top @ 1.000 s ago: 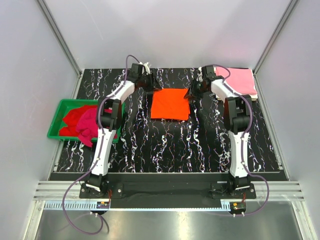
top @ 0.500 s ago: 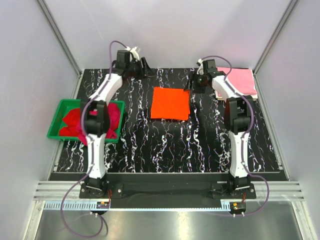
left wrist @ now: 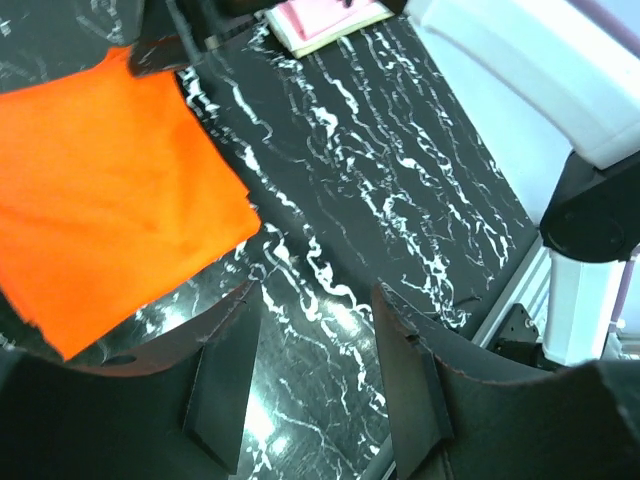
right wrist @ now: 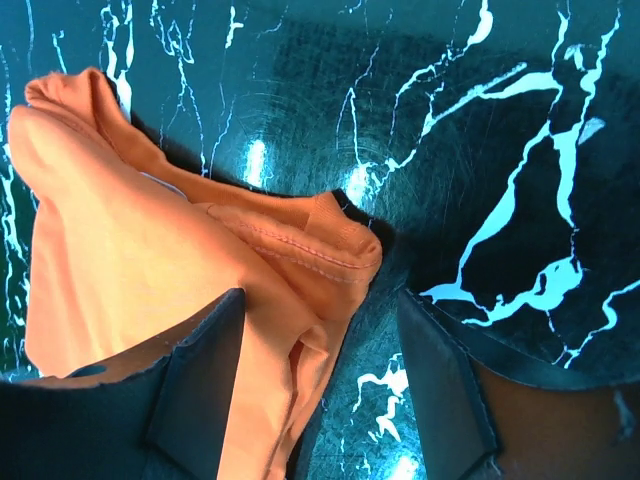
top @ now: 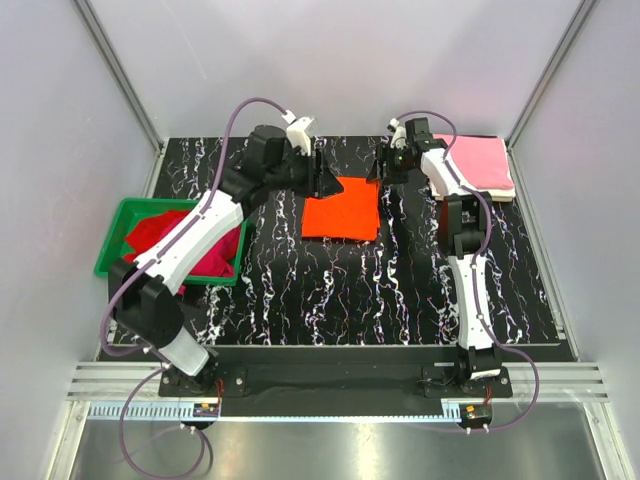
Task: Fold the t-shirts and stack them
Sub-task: Neatly place the folded tshirt to the corner
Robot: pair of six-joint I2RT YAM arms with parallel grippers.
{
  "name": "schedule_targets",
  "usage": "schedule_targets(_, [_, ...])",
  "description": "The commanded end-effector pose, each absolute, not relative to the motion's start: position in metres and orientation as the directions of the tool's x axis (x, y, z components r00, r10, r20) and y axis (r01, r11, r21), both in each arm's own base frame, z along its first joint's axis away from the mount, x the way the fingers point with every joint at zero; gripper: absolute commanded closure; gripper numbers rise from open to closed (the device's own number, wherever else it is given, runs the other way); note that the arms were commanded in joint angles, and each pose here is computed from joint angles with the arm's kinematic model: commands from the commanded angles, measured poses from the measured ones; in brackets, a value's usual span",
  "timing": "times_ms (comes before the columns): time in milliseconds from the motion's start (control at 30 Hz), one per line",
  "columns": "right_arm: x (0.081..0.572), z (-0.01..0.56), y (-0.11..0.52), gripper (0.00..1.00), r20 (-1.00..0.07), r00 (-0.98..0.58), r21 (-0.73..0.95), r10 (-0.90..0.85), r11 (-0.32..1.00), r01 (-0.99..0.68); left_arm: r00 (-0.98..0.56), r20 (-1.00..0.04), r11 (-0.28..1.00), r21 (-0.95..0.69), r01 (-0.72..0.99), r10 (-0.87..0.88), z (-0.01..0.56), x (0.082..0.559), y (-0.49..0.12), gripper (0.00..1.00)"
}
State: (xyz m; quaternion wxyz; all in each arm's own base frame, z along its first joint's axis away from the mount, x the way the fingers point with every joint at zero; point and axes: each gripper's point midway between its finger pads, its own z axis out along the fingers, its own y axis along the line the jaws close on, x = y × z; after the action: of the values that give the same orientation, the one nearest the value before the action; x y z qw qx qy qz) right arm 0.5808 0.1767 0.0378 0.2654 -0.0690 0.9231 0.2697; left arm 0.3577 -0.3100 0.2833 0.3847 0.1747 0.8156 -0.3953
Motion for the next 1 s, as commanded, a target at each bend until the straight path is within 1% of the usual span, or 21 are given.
schedule_targets(0, [0.578,0.040,0.183,0.30,-0.527,-0.850,0.489,-0.025,0.808,-0.328,-0.615,-0.788,0.627,-0.498,0.599,-0.039,0.298,0.350,-0.296,0.47])
schedule_targets(100, [0.572,0.034,0.192,0.31,-0.502,-0.864,0.544,-0.034,0.765,-0.346,-0.585,-0.810,0.634,-0.476,0.610,-0.046,0.308,0.341,-0.290,0.46])
schedule_targets(267, [0.563,0.013,0.194,0.36,-0.442,-0.896,0.573,-0.031,0.759,-0.309,-0.545,-0.836,0.673,-0.439,0.595,-0.064,0.317,0.342,-0.278,0.45])
schedule_targets(333, [0.564,0.011,0.194,0.39,-0.436,-0.899,0.577,-0.024,0.759,-0.300,-0.546,-0.835,0.676,-0.438,0.593,-0.062,0.315,0.342,-0.278,0.45])
schedule_targets(367, [0.563,0.011,0.196,0.44,-0.435,-0.900,0.579,-0.026,0.757,-0.302,-0.549,-0.834,0.675,-0.438,0.594,-0.058,0.313,0.342,-0.278,0.45])
schedule_targets(400, [0.565,0.010,0.192,0.46,-0.437,-0.899,0.568,-0.020,0.769,-0.294,-0.555,-0.830,0.670,-0.444,0.595,-0.057,0.313,0.341,-0.279,0.45])
schedule_targets(467, [0.567,0.014,0.191,0.59,-0.443,-0.896,0.561,-0.014,0.776,-0.289,-0.561,-0.826,0.666,-0.447,0.597,-0.052,0.310,0.341,-0.281,0.45])
schedule_targets(633, [0.574,0.032,0.182,0.71,-0.485,-0.874,0.526,-0.009,0.796,-0.300,-0.576,-0.816,0.670,-0.457,0.585,-0.054,0.305,0.340,-0.281,0.45])
schedule_targets(667, [0.577,0.034,0.179,0.76,-0.498,-0.867,0.504,-0.010,0.810,-0.299,-0.577,-0.815,0.669,-0.460,0.583,-0.056,0.303,0.341,-0.281,0.45])
schedule_targets(700, [0.578,0.038,0.177,0.87,-0.508,-0.861,0.494,-0.012,0.815,-0.303,-0.583,-0.811,0.670,-0.463,0.581,-0.055,0.301,0.341,-0.282,0.45])
schedule_targets(767, [0.581,0.057,0.175,0.97,-0.542,-0.840,0.473,-0.019,0.820,-0.323,-0.586,-0.809,0.662,-0.468,0.585,-0.054,0.302,0.340,-0.284,0.46])
schedule_targets(800, [0.581,0.065,0.176,1.00,-0.556,-0.831,0.464,-0.023,0.821,-0.333,-0.588,-0.807,0.663,-0.469,0.583,-0.054,0.301,0.340,-0.283,0.46])
schedule_targets(867, [0.581,0.090,0.174,1.00,-0.594,-0.804,0.441,-0.028,0.824,-0.355,-0.582,-0.811,0.663,-0.466,0.586,-0.057,0.304,0.339,-0.283,0.46])
schedule_targets(967, [0.582,0.112,0.161,1.00,-0.633,-0.774,0.370,-0.025,0.868,-0.331,-0.581,-0.812,0.665,-0.465,0.584,-0.057,0.304,0.338,-0.283,0.46])
